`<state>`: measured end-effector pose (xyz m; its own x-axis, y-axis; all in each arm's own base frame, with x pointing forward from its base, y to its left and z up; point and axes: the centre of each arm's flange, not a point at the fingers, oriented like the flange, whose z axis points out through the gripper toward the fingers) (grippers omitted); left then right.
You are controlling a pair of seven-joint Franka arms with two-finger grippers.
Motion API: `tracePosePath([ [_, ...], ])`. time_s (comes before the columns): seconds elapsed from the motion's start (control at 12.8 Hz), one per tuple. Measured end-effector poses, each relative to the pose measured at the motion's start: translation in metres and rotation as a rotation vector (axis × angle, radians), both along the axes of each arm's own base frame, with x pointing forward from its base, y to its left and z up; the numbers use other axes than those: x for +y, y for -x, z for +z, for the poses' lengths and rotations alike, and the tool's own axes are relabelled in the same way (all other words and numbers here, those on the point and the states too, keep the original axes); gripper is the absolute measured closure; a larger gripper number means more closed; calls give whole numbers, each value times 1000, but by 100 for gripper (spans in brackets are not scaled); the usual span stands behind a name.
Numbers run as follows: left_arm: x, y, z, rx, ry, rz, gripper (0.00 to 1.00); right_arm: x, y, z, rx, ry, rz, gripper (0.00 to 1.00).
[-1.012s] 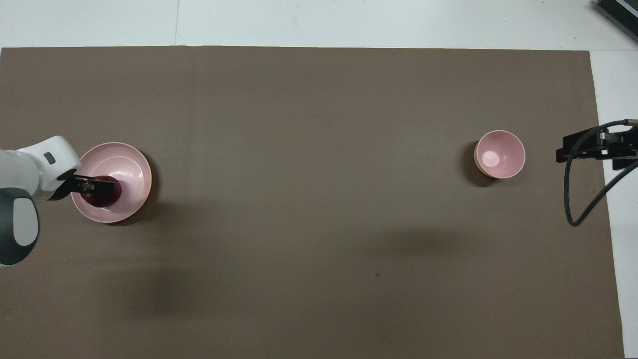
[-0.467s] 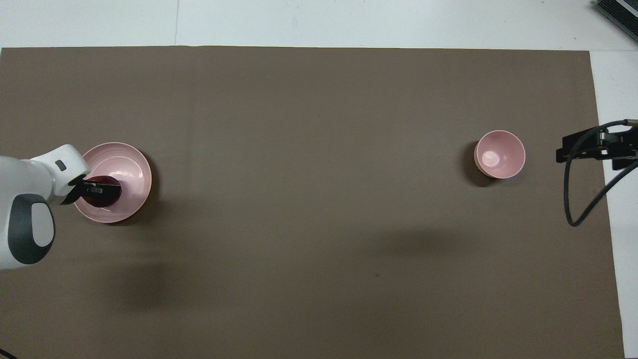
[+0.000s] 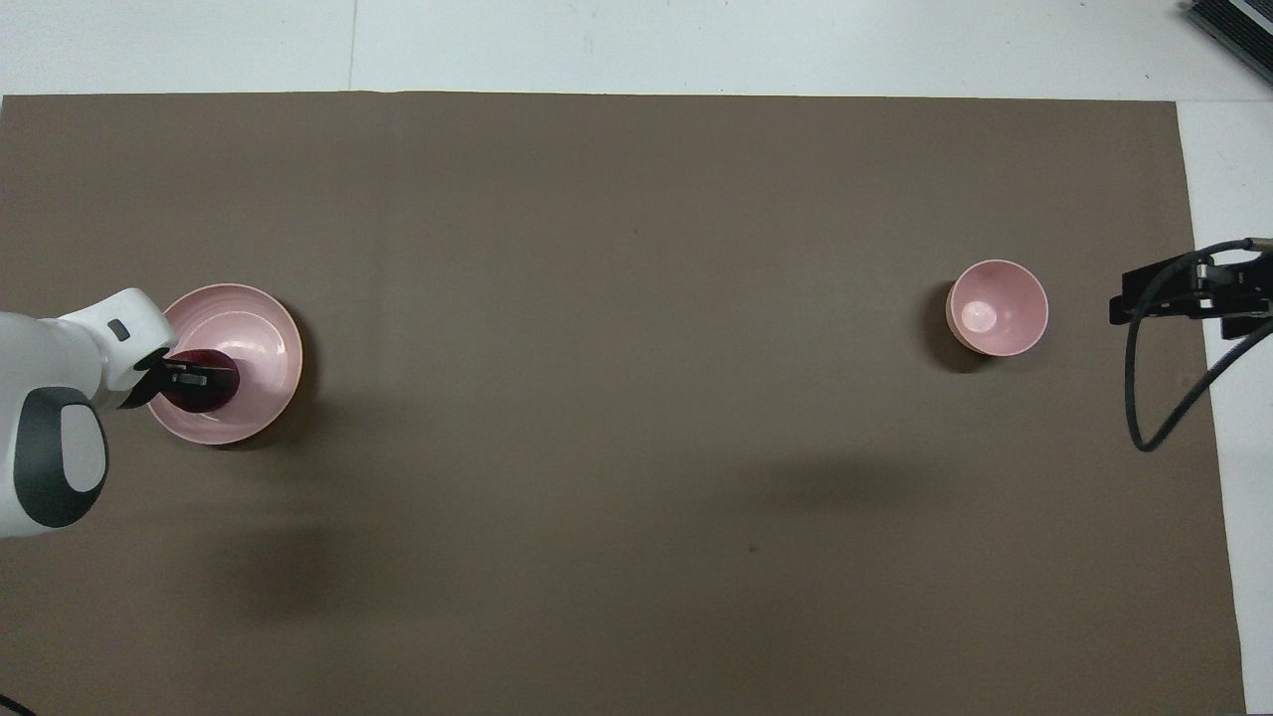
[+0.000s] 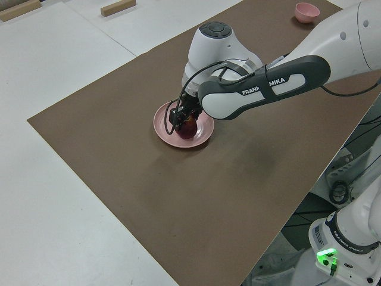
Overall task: Move apple from plate to bowl
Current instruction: 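Close the left gripper on the red apple inside the bowl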
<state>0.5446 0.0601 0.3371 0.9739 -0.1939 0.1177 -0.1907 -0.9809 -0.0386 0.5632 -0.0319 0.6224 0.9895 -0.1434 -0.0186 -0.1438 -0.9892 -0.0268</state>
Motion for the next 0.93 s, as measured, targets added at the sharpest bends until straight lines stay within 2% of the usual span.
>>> tracePosePath([
  [0.39, -1, -2, 2, -9, -1, -3, 26, 0, 0, 0, -1, 0, 1, 0],
  [0.7, -11, -12, 32, -49, 1, -22, 26, 1, 0, 0, -1, 0, 1, 0],
  [0.93, -26, -14, 81, 9, 16, -50, 26, 1, 0, 1, -1, 0, 1, 0],
])
